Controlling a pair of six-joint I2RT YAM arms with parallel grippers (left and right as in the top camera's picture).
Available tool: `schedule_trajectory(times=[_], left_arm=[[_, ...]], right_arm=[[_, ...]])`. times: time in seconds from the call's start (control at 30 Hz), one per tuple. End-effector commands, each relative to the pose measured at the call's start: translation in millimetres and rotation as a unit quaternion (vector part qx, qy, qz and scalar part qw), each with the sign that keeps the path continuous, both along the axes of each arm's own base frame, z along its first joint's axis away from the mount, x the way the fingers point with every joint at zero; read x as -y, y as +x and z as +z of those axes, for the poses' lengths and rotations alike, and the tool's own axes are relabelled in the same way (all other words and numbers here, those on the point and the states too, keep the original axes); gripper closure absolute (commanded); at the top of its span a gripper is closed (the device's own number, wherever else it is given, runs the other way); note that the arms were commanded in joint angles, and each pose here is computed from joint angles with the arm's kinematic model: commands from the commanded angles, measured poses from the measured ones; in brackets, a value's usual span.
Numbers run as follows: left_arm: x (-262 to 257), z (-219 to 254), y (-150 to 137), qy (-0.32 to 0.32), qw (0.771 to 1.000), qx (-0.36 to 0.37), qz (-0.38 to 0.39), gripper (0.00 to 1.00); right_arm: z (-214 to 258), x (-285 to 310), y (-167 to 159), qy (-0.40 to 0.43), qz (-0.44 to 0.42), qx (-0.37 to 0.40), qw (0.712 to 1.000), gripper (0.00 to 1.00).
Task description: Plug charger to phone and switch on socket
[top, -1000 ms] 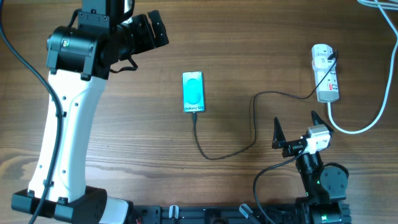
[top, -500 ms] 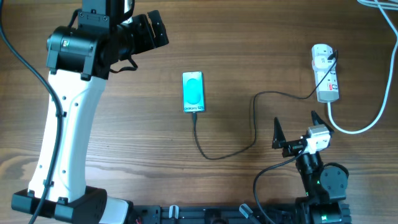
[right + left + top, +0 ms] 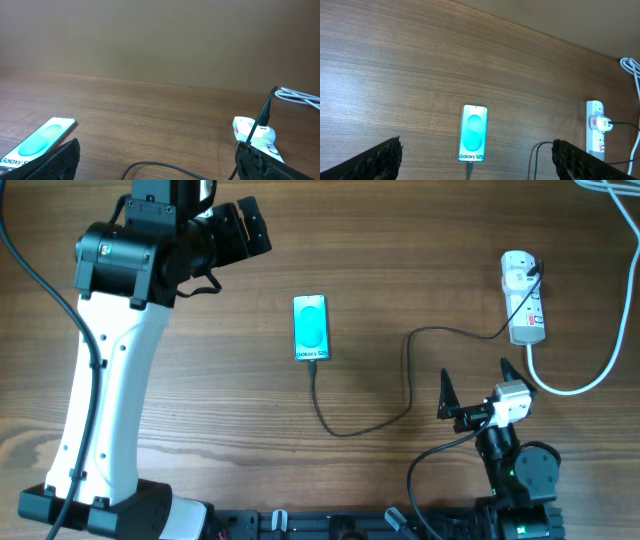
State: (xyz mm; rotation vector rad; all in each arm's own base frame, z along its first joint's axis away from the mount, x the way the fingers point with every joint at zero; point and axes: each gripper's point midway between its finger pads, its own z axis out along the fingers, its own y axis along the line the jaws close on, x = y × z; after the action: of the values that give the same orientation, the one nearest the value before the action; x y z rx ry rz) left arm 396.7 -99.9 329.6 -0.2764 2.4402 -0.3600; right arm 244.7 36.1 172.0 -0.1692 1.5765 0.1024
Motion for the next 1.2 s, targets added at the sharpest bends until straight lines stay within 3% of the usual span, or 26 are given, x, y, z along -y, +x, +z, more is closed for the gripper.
schedule_trajectory(times=[0.0,0.7,1.17], left_arm=[[-1.1,-4.2,1.0,0.004,1.0,-0.005,0.005,0.0],[-2.0,1.5,-2.2,0.006,1.0,0.003,0.002,0.0],[-15.5,-7.5,-40.2,0.025,0.999,-0.031,0.009,0.0]], right_arm=[[3.3,4.6,-0.1,0.009,-0.012,0.006,1.0,0.0],[3.4,4.5,-0.1,0.009,-0.012,0.007,1.0,0.0],[3.2,4.5,0.0,0.009,-0.012,0.006,1.0,0.0]])
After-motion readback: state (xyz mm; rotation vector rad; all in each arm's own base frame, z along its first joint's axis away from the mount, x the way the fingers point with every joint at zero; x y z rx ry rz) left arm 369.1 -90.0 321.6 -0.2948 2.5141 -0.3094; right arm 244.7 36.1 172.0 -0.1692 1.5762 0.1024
